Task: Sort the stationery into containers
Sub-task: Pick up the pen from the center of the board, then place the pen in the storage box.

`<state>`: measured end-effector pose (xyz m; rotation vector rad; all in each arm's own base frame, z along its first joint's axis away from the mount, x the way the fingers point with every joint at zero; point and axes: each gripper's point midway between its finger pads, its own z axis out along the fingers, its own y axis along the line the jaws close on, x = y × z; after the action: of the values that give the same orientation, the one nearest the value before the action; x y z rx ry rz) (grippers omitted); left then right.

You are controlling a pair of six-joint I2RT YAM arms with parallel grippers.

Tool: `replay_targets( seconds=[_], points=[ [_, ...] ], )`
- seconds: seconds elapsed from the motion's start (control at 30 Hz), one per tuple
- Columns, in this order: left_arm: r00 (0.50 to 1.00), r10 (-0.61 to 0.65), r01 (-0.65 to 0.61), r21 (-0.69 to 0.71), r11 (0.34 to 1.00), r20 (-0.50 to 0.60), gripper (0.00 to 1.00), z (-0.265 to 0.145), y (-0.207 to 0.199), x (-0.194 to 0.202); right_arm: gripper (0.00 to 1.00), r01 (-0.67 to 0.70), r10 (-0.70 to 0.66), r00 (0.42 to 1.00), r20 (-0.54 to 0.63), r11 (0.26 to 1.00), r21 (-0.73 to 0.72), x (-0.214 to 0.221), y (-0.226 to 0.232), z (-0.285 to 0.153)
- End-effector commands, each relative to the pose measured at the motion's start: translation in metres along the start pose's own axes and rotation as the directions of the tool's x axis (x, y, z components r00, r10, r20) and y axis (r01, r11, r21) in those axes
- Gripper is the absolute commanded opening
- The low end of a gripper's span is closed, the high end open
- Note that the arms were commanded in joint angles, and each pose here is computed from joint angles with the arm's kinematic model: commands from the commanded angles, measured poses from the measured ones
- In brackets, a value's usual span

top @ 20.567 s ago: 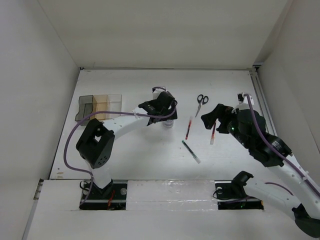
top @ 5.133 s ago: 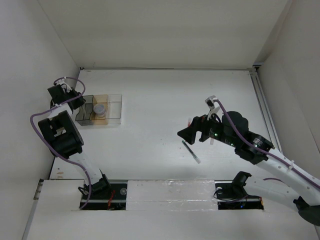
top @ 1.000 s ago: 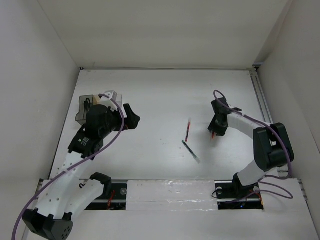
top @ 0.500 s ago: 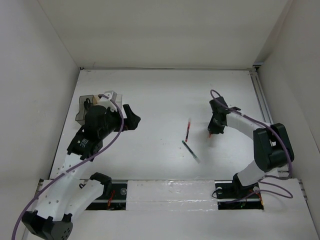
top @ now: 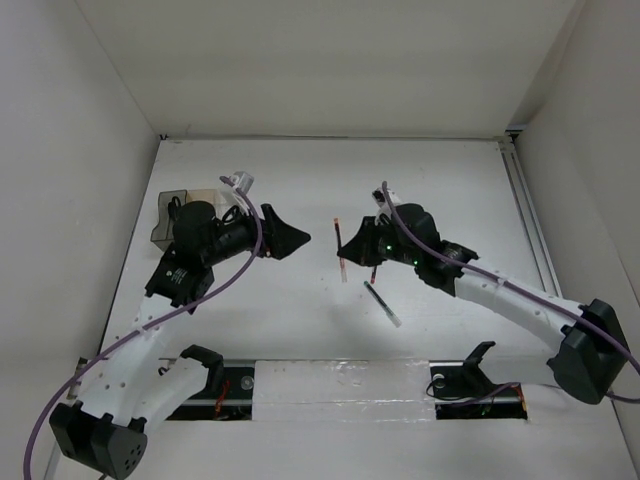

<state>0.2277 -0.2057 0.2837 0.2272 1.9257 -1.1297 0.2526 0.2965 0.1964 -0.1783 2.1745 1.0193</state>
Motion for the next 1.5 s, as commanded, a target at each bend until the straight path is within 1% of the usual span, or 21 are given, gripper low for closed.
replay_targets(
  seconds=[0.0,0.1,0.23,0.27,0.4,0.5,0.7,0.83,0.87,1.0,1.03,1.07,1.13,1.17,1.2,1.27,1.3,1.33,1.4,1.43,1.47],
  points=[
    [1.000,0.007,-0.009,0.191,0.982,0.011,1.00,0.000,-0.032,-0.005,0.00,0.116,-0.093,0.991,0.092,0.950,-0.290,-0.018,0.075,-0.007],
    [1.000,-0.011,0.011,0.209,0.978,-0.002,1.00,0.002,-0.033,-0.002,0.00,0.158,-0.120,0.986,0.118,0.907,-0.391,-0.018,0.112,-0.013],
    [0.999,-0.031,0.034,0.199,0.979,-0.019,1.00,0.005,-0.026,0.006,0.00,0.178,-0.110,0.979,0.171,0.871,-0.459,-0.025,0.139,-0.021],
    [1.000,-0.026,0.028,0.203,0.979,-0.012,1.00,0.005,-0.027,0.005,0.00,0.170,-0.106,0.982,0.157,0.860,-0.480,-0.021,0.144,-0.020],
    [0.999,-0.036,0.038,0.202,0.979,-0.015,0.97,0.006,-0.026,0.007,0.00,0.194,-0.106,0.977,0.184,0.793,-0.577,-0.024,0.167,-0.031],
    [0.999,-0.041,0.044,0.198,0.979,-0.022,0.93,0.007,-0.024,0.008,0.00,0.196,-0.106,0.978,0.179,0.758,-0.622,-0.021,0.175,-0.038],
    [0.999,-0.043,0.041,0.192,0.981,0.002,0.87,0.006,-0.028,-0.002,0.00,0.183,-0.115,0.982,0.149,0.764,-0.619,-0.014,0.170,-0.028],
    [0.999,-0.041,0.036,0.177,0.984,0.023,0.71,0.005,-0.028,-0.007,0.00,0.178,-0.108,0.983,0.148,0.755,-0.631,-0.013,0.175,-0.031],
    [0.999,-0.033,0.027,0.165,0.986,0.034,0.61,0.005,-0.026,-0.009,0.00,0.169,-0.102,0.985,0.142,0.756,-0.633,-0.013,0.175,-0.031],
    [0.997,-0.035,0.027,0.114,0.993,0.065,0.35,0.005,-0.019,-0.014,0.00,0.175,-0.105,0.984,0.146,0.747,-0.642,-0.013,0.177,-0.030],
    [0.996,-0.030,0.021,0.108,0.994,0.082,0.19,0.004,-0.020,-0.020,0.00,0.162,-0.100,0.986,0.132,0.743,-0.649,-0.010,0.178,-0.028],
    [0.997,-0.031,0.025,0.083,0.996,0.071,0.15,0.005,-0.015,-0.016,0.00,0.162,-0.100,0.986,0.132,0.743,-0.649,-0.010,0.178,-0.028],
    [0.994,-0.016,0.009,0.061,0.998,0.104,0.00,0.003,-0.016,-0.027,0.00,0.153,-0.096,0.988,0.121,0.739,-0.656,-0.009,0.178,-0.027],
    [0.995,-0.011,0.007,0.039,0.999,0.094,0.00,0.006,-0.010,-0.027,0.01,0.148,-0.097,0.989,0.114,0.743,-0.652,-0.007,0.176,-0.023],
    [0.996,-0.012,0.012,-0.008,1.000,0.092,0.00,0.008,-0.002,-0.028,0.20,0.148,-0.097,0.989,0.114,0.743,-0.652,-0.007,0.176,-0.023],
    [0.993,0.022,-0.014,-0.075,0.997,0.113,0.00,0.006,0.002,-0.044,0.45,0.143,-0.089,0.989,0.116,0.756,-0.639,-0.006,0.172,-0.020],
    [0.997,0.035,-0.024,-0.154,0.988,0.068,0.00,0.009,0.019,-0.039,0.62,0.153,-0.089,0.987,0.133,0.764,-0.626,-0.009,0.171,-0.018],
    [0.993,0.057,-0.028,-0.267,0.963,0.102,0.00,0.007,0.038,-0.051,0.75,0.141,-0.077,0.988,0.132,0.790,-0.597,-0.009,0.163,-0.015],
    [0.989,0.093,-0.042,-0.387,0.921,0.112,0.00,0.008,0.056,-0.069,0.77,0.141,-0.075,0.987,0.140,0.820,-0.555,-0.008,0.153,-0.012],
    [0.987,0.117,-0.049,-0.500,0.865,0.106,0.00,0.001,0.078,-0.074,0.78,0.146,-0.081,0.986,0.145,0.835,-0.531,-0.006,0.147,-0.011],
    [0.983,0.142,-0.057,-0.542,0.838,0.117,0.00,-0.001,0.081,-0.087,0.78,0.144,-0.080,0.986,0.148,0.859,-0.492,-0.007,0.139,-0.006]
  ],
)
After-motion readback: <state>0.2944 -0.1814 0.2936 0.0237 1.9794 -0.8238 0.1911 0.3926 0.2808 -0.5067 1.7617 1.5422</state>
